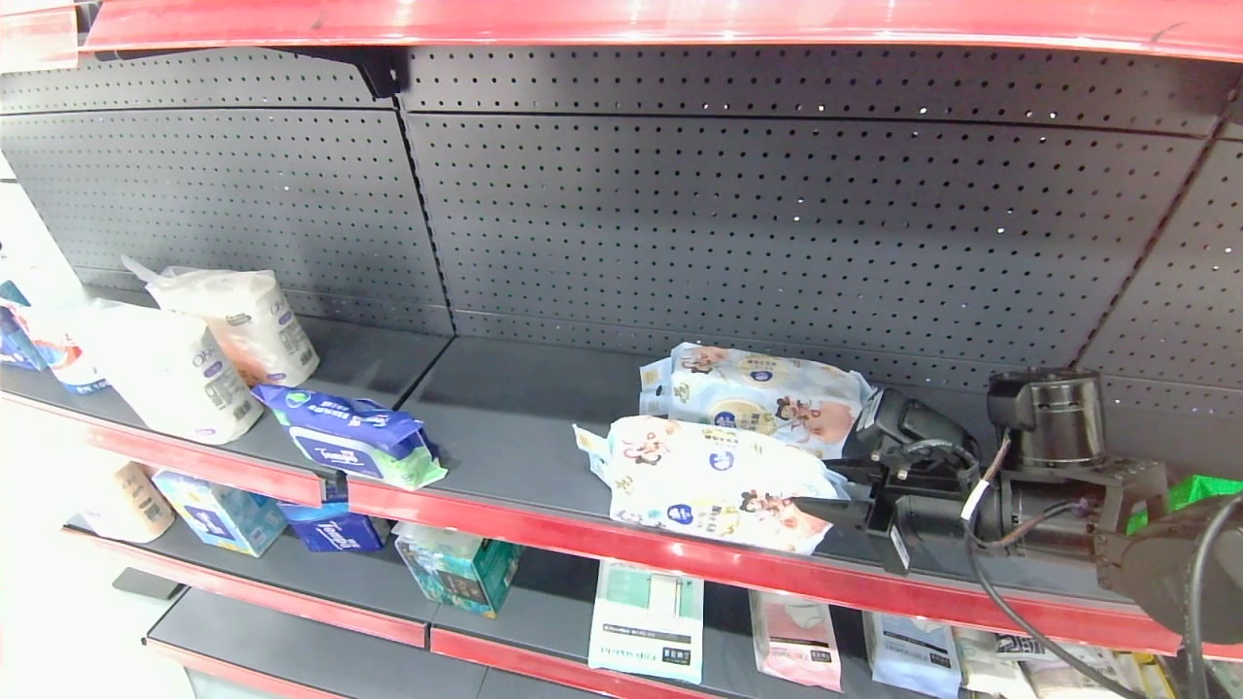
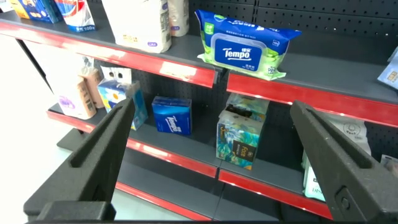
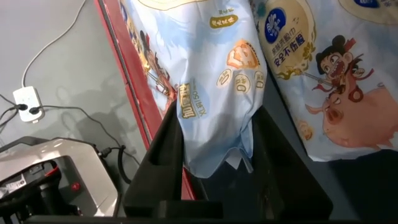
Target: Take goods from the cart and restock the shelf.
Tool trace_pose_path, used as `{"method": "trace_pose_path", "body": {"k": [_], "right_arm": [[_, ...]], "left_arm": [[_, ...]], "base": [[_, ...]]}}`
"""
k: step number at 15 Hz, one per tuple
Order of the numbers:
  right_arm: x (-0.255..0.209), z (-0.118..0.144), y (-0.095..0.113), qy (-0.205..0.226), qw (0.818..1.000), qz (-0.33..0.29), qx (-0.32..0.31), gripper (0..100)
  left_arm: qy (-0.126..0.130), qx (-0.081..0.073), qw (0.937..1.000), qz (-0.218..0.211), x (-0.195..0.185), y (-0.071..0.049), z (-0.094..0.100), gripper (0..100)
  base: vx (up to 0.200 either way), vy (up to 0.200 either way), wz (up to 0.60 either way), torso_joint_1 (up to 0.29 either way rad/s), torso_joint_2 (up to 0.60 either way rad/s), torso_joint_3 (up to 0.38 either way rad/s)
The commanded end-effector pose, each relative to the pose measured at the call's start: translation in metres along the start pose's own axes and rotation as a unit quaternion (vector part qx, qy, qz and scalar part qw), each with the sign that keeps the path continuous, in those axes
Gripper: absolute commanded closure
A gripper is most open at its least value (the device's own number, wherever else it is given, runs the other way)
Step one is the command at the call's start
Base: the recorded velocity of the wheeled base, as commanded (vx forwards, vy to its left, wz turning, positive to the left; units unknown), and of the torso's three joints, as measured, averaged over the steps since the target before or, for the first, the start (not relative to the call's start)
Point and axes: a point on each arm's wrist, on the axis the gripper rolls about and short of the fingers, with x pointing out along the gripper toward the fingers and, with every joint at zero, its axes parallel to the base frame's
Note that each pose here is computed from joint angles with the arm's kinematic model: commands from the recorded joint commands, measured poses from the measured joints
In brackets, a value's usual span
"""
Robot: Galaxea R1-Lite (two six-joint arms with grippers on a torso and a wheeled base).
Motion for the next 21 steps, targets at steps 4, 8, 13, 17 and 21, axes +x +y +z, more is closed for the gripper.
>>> {"method": "trace_pose_path", "body": {"k": [4,8,13,17,21], "right_arm": [[0.0,0.006,-0.005,-0.012,1.0,-0.009,-0.006,100],[-0.006,-0.001,-0.003,-0.001,1.0,-0.01,0.002,100],[-0.01,-0.004,-0.009,0.001,1.0,-0.022,0.006,100],[-0.011,-0.007,-0.009,0.006,1.0,-0.025,0.006,100],[-0.012,-0.009,-0.011,0.008,1.0,-0.027,-0.003,100]], "left_arm": [[0.0,0.0,1.0,0.0,0.0,0.0,0.0,0],[0.0,0.0,1.0,0.0,0.0,0.0,0.0,0],[0.0,0.0,1.0,0.001,0.0,0.0,0.0,0],[0.0,0.0,1.0,0.0,0.0,0.0,0.0,0],[0.0,0.0,1.0,0.001,0.0,0.0,0.0,0]], "base": [[0.0,0.0,0.0,0.0,0.0,0.0],[0.0,0.0,0.0,0.0,0.0,0.0],[0.0,0.0,0.0,0.0,0.0,0.0],[0.0,0.0,0.0,0.0,0.0,0.0],[0.0,0.0,0.0,0.0,0.0,0.0]]}}
